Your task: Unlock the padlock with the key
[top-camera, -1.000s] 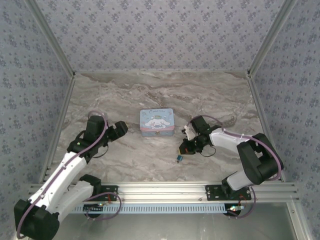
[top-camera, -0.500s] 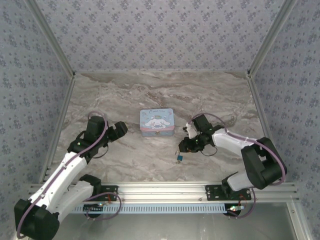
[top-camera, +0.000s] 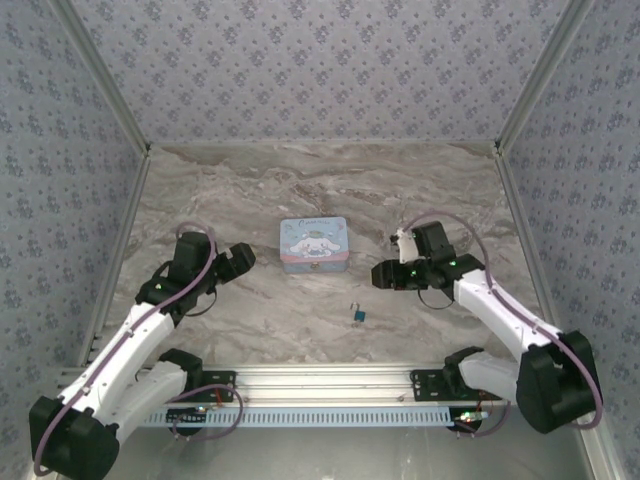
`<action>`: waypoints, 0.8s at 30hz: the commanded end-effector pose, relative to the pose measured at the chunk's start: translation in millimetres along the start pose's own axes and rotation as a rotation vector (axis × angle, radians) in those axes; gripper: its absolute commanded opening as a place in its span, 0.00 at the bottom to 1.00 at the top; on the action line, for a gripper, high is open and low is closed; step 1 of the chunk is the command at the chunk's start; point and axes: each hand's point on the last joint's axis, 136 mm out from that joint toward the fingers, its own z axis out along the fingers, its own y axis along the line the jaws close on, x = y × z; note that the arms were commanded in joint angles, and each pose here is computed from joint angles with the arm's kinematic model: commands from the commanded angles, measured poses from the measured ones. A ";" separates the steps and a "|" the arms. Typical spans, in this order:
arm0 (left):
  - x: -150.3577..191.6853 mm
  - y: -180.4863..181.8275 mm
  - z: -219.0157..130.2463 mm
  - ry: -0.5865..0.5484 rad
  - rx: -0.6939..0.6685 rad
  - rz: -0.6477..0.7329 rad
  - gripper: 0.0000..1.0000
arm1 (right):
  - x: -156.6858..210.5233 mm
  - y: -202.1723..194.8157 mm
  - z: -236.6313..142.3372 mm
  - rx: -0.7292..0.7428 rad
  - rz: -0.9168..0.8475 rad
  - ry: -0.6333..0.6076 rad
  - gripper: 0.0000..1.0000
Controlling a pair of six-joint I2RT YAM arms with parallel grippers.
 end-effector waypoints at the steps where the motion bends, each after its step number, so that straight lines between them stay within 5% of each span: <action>1: -7.5 1.3 1.3 -0.022 -0.016 0.012 0.95 | -3.4 -15.5 -14.0 0.069 0.028 -0.062 0.59; 3: -6.9 1.6 2.6 -0.019 -0.016 0.009 0.95 | -8.8 -21.3 -21.7 0.089 0.038 -0.112 0.71; 4: -6.7 1.9 3.2 -0.018 -0.017 0.005 0.95 | -10.6 -24.7 -25.1 0.101 0.045 -0.134 0.98; 5: -6.4 1.9 3.5 -0.017 -0.016 0.004 0.95 | -13.8 -27.4 -29.1 0.113 0.048 -0.157 1.00; 24: -13.6 8.5 3.5 -0.035 -0.049 0.003 0.95 | -29.0 -70.1 -46.8 0.281 0.068 -0.300 1.00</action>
